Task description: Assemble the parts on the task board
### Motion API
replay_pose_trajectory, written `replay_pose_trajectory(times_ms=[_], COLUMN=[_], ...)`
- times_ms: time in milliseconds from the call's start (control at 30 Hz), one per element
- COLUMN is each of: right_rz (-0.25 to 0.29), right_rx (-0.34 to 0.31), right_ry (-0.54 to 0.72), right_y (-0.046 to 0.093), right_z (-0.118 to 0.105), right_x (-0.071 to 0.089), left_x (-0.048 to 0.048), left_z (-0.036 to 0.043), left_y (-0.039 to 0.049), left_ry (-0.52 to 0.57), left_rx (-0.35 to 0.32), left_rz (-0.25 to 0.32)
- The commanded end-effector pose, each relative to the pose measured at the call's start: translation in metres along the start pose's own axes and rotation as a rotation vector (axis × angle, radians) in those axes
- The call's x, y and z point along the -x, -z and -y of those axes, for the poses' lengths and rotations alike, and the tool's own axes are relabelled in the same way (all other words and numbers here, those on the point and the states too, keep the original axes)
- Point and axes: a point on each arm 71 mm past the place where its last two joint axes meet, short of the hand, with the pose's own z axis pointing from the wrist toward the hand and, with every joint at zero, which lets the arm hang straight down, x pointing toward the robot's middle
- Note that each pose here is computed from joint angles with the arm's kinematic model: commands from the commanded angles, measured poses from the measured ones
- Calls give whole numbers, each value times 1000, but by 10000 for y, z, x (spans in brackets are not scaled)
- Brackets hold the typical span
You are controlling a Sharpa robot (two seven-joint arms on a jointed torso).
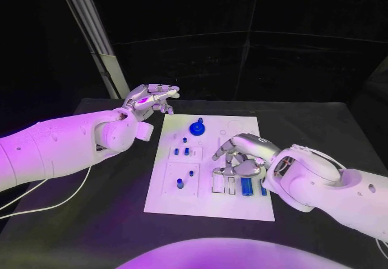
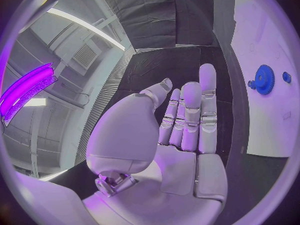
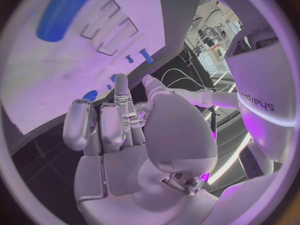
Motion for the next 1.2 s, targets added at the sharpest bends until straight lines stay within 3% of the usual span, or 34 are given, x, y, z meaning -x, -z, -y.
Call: replay_pose_trajectory(times_ms=[33,167,300,667,1200], right_rz=[22,18,4,-81,-179], right_rx=[-227,-327,-393,-518,-528], right_ry=[-108,-92,-81,-32,-30], right_y=[162,336,417,507,428], right_z=[240,422,541,570,503], right_x=[82,155,170,-29,-230], left_x=[-10,16,26,30,20], left_z=[-11,-39,-49,-62,-68], left_y=[19,44,53,69,68], left_ry=[6,0,-2,-1,2], left_rx=[2,10,12,15,16], left_rz=[-11,-4,-1,-3,-7])
